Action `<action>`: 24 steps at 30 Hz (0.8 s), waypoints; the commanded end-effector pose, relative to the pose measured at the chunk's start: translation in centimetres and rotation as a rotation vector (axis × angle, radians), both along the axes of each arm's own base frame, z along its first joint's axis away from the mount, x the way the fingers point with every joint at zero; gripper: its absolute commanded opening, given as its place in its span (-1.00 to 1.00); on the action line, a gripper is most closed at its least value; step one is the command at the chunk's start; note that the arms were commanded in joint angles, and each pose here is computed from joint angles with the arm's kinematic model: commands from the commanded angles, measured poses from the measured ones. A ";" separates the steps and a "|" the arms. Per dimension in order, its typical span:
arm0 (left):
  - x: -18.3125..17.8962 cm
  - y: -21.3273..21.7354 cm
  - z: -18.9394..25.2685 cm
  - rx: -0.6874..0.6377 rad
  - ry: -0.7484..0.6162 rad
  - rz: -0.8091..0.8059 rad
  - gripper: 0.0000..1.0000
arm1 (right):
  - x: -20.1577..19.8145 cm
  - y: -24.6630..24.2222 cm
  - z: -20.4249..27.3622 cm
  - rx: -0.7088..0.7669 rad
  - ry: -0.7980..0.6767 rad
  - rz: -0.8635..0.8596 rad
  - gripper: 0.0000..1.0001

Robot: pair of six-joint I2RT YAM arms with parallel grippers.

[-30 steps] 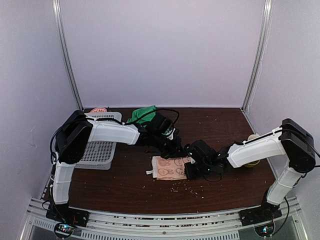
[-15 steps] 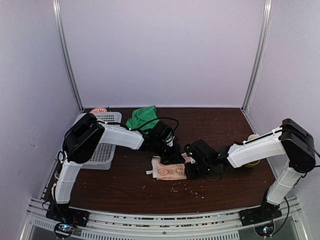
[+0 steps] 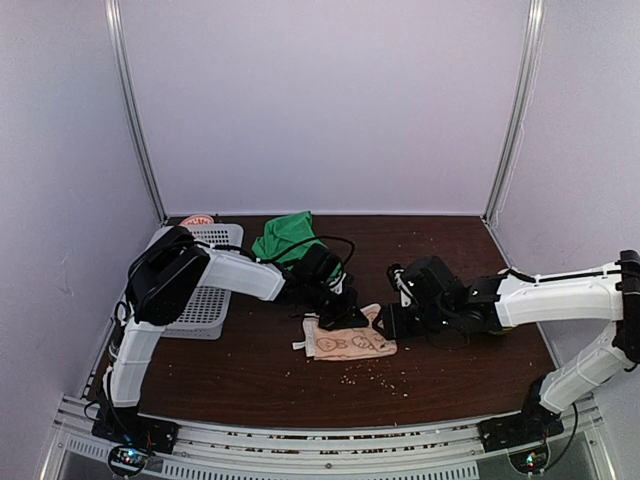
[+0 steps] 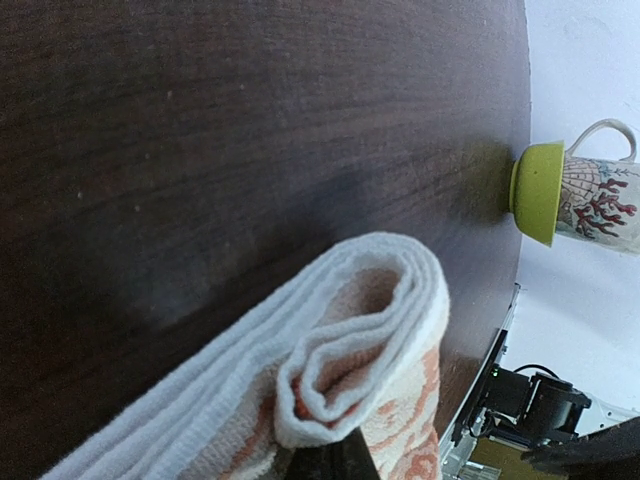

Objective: Roll the towels
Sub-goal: Roll the towel from the center of the board.

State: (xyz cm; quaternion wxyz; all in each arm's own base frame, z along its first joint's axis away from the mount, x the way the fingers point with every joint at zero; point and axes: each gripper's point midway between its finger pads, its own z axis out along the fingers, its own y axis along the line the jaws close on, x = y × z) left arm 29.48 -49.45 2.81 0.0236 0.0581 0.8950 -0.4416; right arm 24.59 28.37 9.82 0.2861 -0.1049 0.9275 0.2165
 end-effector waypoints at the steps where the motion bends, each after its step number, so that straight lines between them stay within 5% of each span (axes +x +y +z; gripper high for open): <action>1: 0.6 1.0 -1.3 0.042 0.000 0.023 -1.00 | -0.1 -3.1 -2.5 -0.011 0.070 -0.087 0.01; 24: 0.3 1.0 -0.9 0.041 -0.012 0.004 -1.00 | 0.0 -2.5 -7.0 0.279 0.282 -0.143 0.05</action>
